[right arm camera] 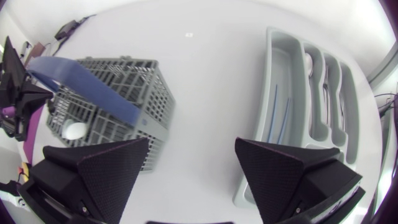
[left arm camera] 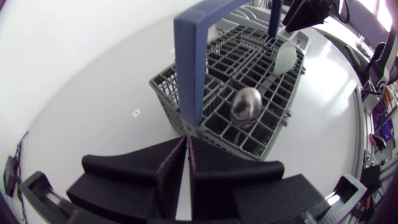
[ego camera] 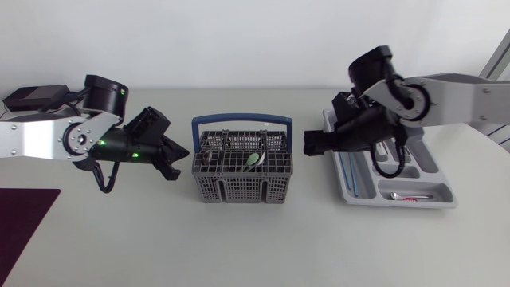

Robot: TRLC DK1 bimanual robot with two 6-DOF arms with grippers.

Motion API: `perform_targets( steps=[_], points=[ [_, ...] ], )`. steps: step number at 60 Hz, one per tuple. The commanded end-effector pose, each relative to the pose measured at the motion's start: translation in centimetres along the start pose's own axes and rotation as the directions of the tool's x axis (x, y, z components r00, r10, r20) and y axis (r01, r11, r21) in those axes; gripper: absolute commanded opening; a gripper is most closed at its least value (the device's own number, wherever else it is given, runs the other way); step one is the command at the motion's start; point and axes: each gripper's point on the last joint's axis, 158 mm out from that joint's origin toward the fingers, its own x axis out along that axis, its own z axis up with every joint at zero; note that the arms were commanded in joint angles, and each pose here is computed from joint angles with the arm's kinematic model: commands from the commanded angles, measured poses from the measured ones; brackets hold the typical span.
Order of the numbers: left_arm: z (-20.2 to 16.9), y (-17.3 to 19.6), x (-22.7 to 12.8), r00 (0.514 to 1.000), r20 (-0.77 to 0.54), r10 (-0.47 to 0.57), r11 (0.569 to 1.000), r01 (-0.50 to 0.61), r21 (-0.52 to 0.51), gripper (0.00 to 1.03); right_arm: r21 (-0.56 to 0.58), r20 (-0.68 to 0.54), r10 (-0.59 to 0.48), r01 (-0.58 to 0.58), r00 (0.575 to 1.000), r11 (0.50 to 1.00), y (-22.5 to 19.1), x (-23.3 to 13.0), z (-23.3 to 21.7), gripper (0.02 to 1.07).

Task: Unload the cutlery basket into the drawer organizer.

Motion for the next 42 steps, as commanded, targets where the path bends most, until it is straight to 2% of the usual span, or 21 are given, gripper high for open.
perform_targets(
  steps=[1, 10, 13, 24, 42],
  points=[
    [0.4, -0.3, -1.6, 1.000, 0.028, 0.008, 1.000, -0.009, 0.025, 0.19, -0.028, 0.034, 0.066, -0.065, 0.997, 0.997, 1.3, -2.7, -0.4, 1.02],
    [0.5, -0.9, -2.9, 0.999, 0.042, 0.014, 0.999, -0.015, 0.034, 0.19, -0.075, 0.048, 0.252, -0.248, 0.966, 0.966, 6.0, -6.6, -0.7, 1.02],
    [0.4, -1.2, -3.2, 0.999, 0.044, 0.012, 0.999, -0.013, 0.036, 0.19, -0.101, 0.041, 0.329, -0.324, 0.943, 0.941, 8.3, -7.6, -0.9, 1.02],
    [0.0, -2.2, -4.3, 0.999, 0.049, 0.006, 0.999, -0.008, 0.044, 0.19, -0.160, -0.033, 0.396, -0.396, 0.918, 0.904, 13.1, -6.8, -2.2, 1.02],
    [-1.4, -3.4, -5.2, 0.999, 0.035, -0.008, 0.998, 0.005, 0.069, 0.19, -0.217, -0.047, 0.479, -0.477, 0.876, 0.852, 18.9, -3.8, -0.9, 0.99]
  ],
)
